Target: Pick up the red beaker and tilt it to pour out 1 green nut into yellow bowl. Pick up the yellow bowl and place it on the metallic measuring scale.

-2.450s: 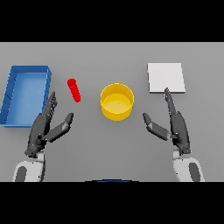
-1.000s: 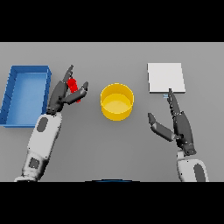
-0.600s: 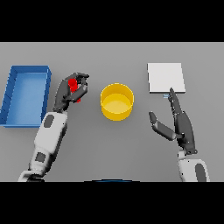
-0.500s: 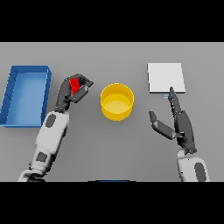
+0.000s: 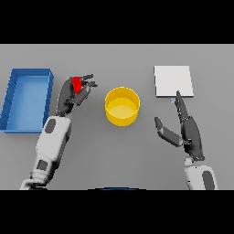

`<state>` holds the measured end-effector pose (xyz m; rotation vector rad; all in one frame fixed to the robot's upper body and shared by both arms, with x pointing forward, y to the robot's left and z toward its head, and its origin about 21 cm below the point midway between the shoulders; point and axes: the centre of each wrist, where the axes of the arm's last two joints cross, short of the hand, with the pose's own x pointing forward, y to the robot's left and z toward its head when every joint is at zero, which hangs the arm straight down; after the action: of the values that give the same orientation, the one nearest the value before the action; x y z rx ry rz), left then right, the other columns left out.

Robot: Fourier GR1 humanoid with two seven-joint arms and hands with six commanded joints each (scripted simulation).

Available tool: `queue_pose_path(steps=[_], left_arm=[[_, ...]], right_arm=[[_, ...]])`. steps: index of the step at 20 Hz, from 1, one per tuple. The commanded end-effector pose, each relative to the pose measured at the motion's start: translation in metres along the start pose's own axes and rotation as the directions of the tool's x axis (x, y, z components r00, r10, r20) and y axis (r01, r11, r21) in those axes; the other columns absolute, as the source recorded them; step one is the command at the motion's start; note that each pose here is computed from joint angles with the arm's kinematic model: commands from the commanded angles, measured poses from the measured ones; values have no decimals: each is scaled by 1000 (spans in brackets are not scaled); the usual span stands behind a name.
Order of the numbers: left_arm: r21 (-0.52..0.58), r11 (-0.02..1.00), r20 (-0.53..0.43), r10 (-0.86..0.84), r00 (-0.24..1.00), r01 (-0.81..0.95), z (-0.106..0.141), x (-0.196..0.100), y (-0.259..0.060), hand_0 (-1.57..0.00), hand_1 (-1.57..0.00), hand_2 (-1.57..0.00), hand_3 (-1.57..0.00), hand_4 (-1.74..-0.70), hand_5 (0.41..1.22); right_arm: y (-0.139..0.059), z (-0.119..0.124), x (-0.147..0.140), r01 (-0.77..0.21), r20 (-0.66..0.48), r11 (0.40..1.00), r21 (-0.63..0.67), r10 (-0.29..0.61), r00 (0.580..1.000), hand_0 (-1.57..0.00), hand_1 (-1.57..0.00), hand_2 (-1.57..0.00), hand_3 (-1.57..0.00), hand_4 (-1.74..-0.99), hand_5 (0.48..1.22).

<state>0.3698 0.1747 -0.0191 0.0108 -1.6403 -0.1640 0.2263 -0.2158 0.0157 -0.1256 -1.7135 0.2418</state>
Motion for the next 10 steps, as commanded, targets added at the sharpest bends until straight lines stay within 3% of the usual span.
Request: queue_pose_path(steps=[1, 5, 10], left_arm=[[3, 1000, 9, 11, 1000, -11, -4, 7, 5, -1515, -1517, -1521, -1501, -1676, 1144], [-36, 999, 49, -2, 999, 3, -12, 33, 9, -1548, -1549, -1551, -1542, -1714, 1132], [-72, 990, 56, -116, 992, 120, -14, 43, 22, -1556, -1557, -1558, -1553, -1724, 1135]], right_arm=[[3, 3, -1, -11, 1, 1000, 4, 11, 1000, 1, 1, 1, 1, -1238, 643], [-2, 1, -3, -16, -8, 1000, 9, 16, 1000, 1, 1, 1, 1, -1227, 647], [-1, 4, -8, -57, 20, 998, 3, 57, 998, 1, 1, 1, 1, -1219, 660]])
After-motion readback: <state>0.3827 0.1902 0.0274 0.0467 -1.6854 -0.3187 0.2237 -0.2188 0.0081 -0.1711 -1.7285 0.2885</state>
